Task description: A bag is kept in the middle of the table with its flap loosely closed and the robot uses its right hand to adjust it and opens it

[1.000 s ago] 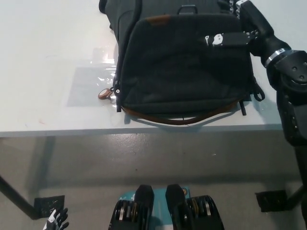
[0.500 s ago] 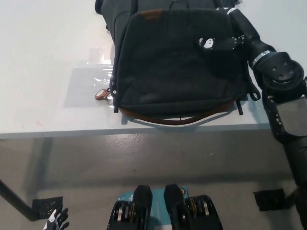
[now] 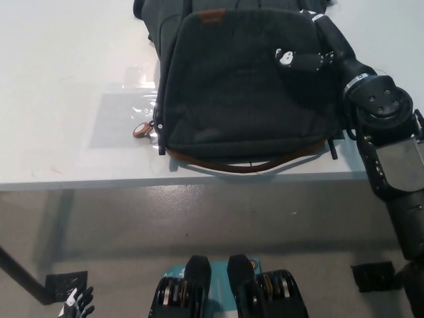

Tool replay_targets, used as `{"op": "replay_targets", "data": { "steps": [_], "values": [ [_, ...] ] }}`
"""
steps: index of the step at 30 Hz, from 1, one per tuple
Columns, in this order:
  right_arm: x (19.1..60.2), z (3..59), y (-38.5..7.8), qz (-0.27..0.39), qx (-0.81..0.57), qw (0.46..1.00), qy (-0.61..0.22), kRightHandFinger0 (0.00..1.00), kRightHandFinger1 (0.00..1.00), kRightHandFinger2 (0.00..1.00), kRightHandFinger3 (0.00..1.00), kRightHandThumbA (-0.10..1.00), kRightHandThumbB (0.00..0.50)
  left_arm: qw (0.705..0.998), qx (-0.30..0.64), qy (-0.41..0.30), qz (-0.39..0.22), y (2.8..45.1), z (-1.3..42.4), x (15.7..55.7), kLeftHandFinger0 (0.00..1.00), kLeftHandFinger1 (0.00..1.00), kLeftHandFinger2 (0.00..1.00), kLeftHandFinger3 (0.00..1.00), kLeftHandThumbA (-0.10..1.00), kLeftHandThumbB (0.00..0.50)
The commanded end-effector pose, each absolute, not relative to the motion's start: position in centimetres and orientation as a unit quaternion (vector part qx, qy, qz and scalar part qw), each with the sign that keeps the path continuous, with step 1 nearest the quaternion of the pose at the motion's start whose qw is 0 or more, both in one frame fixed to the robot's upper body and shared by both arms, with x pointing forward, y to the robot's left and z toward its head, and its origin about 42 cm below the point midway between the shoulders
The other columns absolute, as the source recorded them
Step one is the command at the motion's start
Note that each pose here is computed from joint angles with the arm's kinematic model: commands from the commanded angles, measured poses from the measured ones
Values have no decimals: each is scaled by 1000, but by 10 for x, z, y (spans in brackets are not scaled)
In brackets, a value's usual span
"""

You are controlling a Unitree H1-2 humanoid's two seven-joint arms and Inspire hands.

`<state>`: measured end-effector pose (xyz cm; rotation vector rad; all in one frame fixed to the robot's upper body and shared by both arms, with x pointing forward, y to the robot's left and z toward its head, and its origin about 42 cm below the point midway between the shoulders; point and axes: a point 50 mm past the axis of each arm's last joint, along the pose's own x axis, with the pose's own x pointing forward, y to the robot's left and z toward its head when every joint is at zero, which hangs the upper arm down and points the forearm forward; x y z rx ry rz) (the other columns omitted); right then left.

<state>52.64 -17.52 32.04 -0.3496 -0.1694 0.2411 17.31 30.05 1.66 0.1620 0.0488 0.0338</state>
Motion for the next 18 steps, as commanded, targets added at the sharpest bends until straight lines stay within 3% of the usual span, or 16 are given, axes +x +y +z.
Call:
{"op": "replay_targets", "data": {
  "steps": [1,5,9,11,13,15,17,18],
  "values": [
    [508,353,-172,109,-177,967,-148,16,450,675,666,-100,150,996,92,7,16,307,24,174,1000,1000,1000,1000,1000,500],
    [452,370,-174,122,-185,947,-234,3,430,689,730,-100,117,995,101,9,19,310,26,176,1000,1000,1000,1000,1000,500],
    [394,382,-179,145,-177,927,-298,0,365,655,737,-100,90,995,98,6,15,311,26,178,1000,1000,1000,1000,1000,500],
    [363,390,-185,165,-166,917,-325,0,295,585,697,-100,72,995,98,5,16,311,25,179,1000,1000,1000,1000,1000,500],
    [329,397,-190,181,-163,896,-372,0,210,493,613,-100,93,995,98,6,16,313,26,180,1000,1000,1000,1000,1000,500],
    [305,401,-194,191,-162,884,-393,0,172,448,592,-100,122,995,99,5,17,313,27,182,1000,1000,1000,1000,1000,500],
    [289,403,-196,206,-165,877,-402,0,174,462,625,-100,123,995,97,4,17,313,28,184,1000,1000,1000,1000,1000,500],
    [271,402,-200,230,-173,872,-396,0,226,509,646,-100,175,995,97,4,17,313,28,184,1000,1000,1000,1000,1000,500]
  ]
}}
